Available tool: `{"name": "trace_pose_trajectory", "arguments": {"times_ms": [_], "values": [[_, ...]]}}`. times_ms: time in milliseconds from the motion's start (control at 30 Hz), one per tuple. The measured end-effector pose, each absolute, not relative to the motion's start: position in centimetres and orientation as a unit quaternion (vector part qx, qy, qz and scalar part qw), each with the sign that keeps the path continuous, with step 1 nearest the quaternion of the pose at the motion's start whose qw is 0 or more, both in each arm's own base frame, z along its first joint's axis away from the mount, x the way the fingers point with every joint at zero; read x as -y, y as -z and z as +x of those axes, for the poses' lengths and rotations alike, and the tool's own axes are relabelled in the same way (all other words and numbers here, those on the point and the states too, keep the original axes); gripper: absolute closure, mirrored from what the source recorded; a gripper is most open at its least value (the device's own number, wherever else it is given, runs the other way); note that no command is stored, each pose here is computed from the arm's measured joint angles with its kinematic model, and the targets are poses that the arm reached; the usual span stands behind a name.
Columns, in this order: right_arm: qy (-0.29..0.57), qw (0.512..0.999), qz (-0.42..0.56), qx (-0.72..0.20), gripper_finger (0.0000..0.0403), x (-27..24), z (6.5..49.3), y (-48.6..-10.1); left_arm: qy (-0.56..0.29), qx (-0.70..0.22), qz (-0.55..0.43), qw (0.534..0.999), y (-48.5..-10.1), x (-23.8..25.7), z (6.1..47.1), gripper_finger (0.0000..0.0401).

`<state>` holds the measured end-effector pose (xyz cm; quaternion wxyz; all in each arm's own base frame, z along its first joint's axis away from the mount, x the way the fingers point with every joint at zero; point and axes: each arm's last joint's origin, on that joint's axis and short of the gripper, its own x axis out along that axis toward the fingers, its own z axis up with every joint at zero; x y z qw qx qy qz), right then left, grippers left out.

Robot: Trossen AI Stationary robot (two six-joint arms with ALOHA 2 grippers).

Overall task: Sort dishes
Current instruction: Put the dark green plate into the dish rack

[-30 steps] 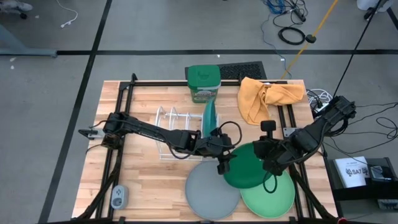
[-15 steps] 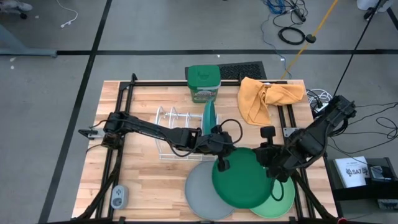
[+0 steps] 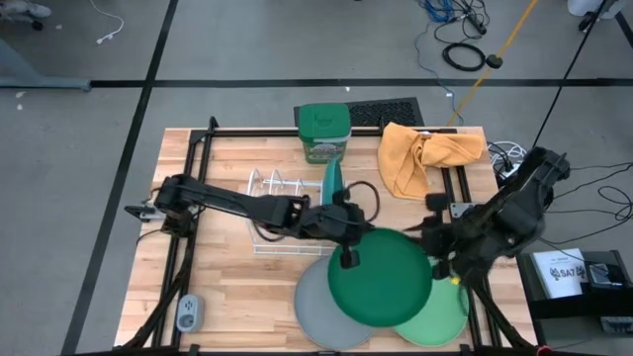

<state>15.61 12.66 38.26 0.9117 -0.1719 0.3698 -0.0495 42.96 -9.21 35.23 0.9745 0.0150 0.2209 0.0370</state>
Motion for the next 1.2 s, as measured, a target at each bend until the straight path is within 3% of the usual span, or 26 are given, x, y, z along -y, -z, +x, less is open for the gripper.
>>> {"name": "trace_pose_trajectory", "arguments": {"times_ms": [267,467,633,867,1200], "values": [[0.060,0.935,-0.221,-0.270,0.0287,-11.3,13.7,-43.9,-0.101,-0.198,0.098,0.970,-43.1,9.7,37.1,0.0401],[0.057,0.931,-0.238,-0.269,0.0285,-11.3,13.8,-44.0,-0.320,-0.168,0.145,0.921,-47.8,9.1,30.3,0.0401],[0.073,0.930,-0.238,-0.272,0.0285,-11.4,14.4,-43.8,-0.428,-0.155,0.151,0.878,-47.9,8.9,28.2,0.0401],[0.188,0.925,-0.240,-0.226,0.0285,-11.1,16.9,-44.1,-0.511,-0.153,0.207,0.820,-46.4,9.1,29.1,0.0401],[0.267,0.895,-0.316,-0.167,0.0285,-8.5,22.3,-47.0,-0.526,-0.163,0.246,0.798,-45.1,9.9,30.6,0.0401]]}}
